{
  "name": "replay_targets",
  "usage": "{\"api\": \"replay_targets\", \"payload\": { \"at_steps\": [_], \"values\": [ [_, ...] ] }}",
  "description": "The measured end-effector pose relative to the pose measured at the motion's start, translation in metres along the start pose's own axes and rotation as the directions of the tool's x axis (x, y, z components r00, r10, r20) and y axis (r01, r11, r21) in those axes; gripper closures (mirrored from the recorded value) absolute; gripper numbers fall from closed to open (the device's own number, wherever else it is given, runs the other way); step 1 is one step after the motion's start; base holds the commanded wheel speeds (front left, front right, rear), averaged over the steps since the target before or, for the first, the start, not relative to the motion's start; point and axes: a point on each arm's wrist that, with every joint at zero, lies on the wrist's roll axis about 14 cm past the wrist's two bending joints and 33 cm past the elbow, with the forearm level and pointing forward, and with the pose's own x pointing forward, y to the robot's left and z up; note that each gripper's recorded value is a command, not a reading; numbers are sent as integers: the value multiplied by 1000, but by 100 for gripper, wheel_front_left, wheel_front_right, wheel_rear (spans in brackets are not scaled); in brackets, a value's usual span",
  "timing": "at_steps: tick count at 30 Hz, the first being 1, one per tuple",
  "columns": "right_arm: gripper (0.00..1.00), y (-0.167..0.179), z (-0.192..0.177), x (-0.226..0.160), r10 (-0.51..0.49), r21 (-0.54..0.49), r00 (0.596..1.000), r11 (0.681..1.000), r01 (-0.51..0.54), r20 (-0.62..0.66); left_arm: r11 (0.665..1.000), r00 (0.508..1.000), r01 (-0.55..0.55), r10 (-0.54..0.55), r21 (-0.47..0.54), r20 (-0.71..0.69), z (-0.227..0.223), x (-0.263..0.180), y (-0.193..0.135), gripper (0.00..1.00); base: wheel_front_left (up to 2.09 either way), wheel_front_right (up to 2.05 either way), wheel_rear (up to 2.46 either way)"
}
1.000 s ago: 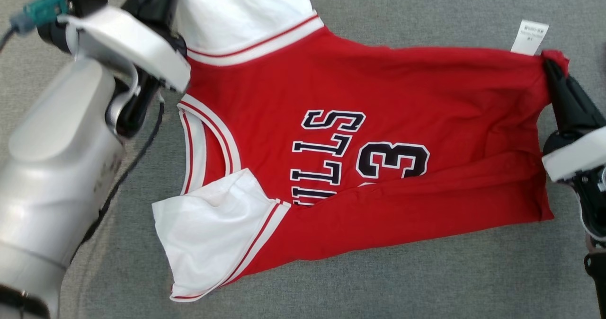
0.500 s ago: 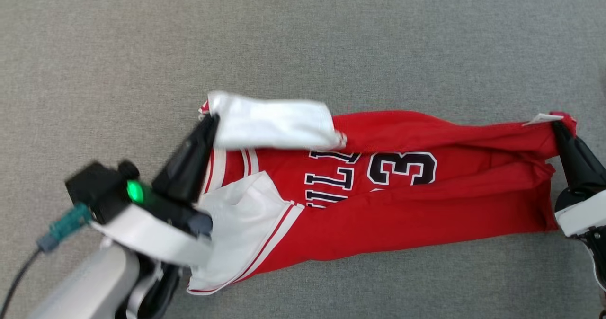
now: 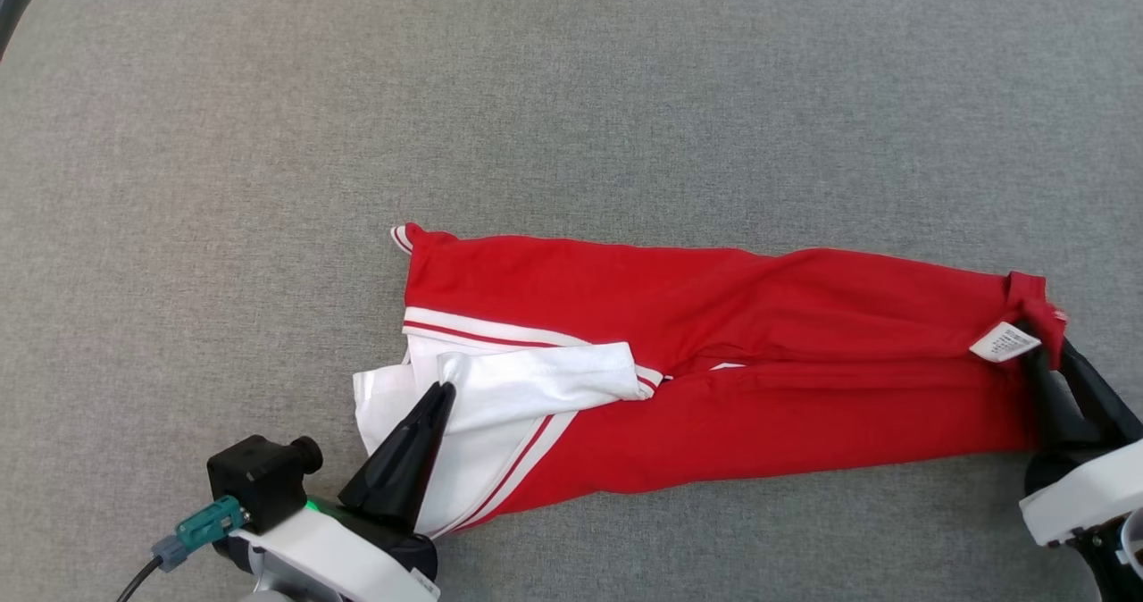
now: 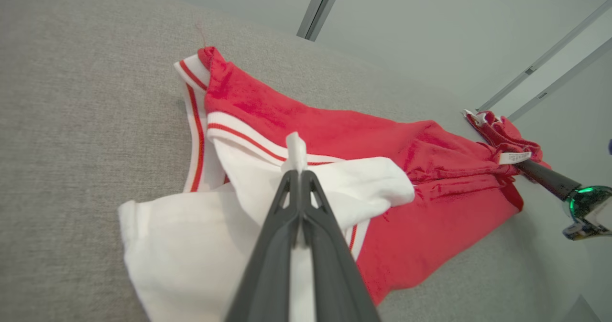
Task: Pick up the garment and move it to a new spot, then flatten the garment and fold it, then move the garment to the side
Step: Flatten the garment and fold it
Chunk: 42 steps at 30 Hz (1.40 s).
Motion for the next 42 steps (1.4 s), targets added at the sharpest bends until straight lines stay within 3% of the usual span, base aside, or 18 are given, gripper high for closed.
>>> {"api": "replay_targets", "payload": {
  "at_steps": [1, 2, 7, 13, 22, 28, 42],
  "values": [
    [0, 1, -3, -1, -1, -7, 1000, 1000, 1, 0, 1000, 1000, -8, 8, 0, -10, -4, 0, 3, 54, 0, 0, 0],
    [0, 1, -5, -2, -2, -18, 1000, 1000, 2, 1, 1000, 1000, -20, 20, -6, -16, -6, 1, 6, 0, 0, 0, 0],
    [0, 5, -4, -10, -14, -32, 998, 999, 16, 61, 997, 998, -67, 67, 29, 10, -4, 4, 20, 0, 0, 0, 0],
    [0, 10, 23, -25, -32, -78, 976, 996, 50, 213, 990, 983, -122, 110, 74, 146, 30, 9, 27, 0, 0, 0, 0],
    [0, 21, 74, -41, -38, -134, 915, 986, 100, 401, 967, 893, -218, 144, 130, 426, 103, -6, 29, 0, 0, 0, 0],
    [0, 27, 77, -51, -32, -150, 913, 983, 101, 407, 943, 855, -288, 174, 167, 489, 114, -29, 37, 0, 0, 0, 0],
    [0, 32, 62, -67, -36, -145, 927, 985, 97, 373, 917, 867, -333, 207, 219, 453, 90, -58, 52, 0, 0, 0, 0]
  ]
}}
